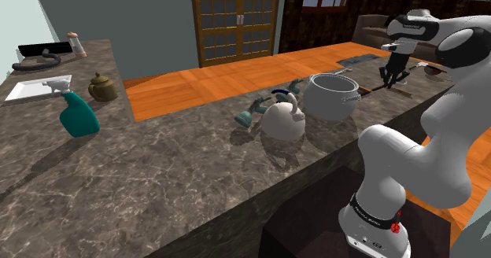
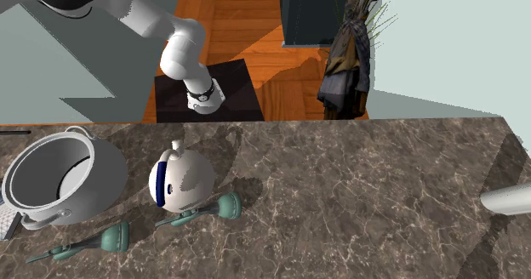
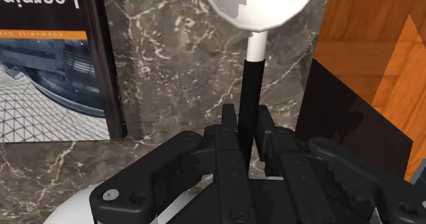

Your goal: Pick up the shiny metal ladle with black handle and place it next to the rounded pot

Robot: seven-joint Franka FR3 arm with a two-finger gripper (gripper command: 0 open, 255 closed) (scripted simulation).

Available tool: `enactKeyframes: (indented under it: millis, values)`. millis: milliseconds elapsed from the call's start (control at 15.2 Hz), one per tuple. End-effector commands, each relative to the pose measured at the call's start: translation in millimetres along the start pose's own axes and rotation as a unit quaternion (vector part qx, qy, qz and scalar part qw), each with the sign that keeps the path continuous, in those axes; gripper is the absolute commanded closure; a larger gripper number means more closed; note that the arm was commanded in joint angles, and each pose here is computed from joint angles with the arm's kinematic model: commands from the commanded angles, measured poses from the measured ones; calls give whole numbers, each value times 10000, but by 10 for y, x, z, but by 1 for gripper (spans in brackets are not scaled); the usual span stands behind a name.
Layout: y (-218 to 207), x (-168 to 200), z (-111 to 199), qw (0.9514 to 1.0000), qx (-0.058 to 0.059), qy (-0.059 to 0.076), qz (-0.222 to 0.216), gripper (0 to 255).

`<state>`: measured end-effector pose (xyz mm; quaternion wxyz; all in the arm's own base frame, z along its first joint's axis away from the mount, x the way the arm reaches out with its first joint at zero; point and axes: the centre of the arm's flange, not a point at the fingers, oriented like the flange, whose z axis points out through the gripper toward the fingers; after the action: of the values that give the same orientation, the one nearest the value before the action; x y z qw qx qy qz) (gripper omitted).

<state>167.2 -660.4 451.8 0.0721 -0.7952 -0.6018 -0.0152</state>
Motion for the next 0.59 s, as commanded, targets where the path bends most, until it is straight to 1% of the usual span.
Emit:
enactKeyframes:
  millis: [0,528]
  values:
    - [19,-23,106,10000,-2,-2,-1,255]
    - [60,-69,524,10000,-2,-2,-1,255]
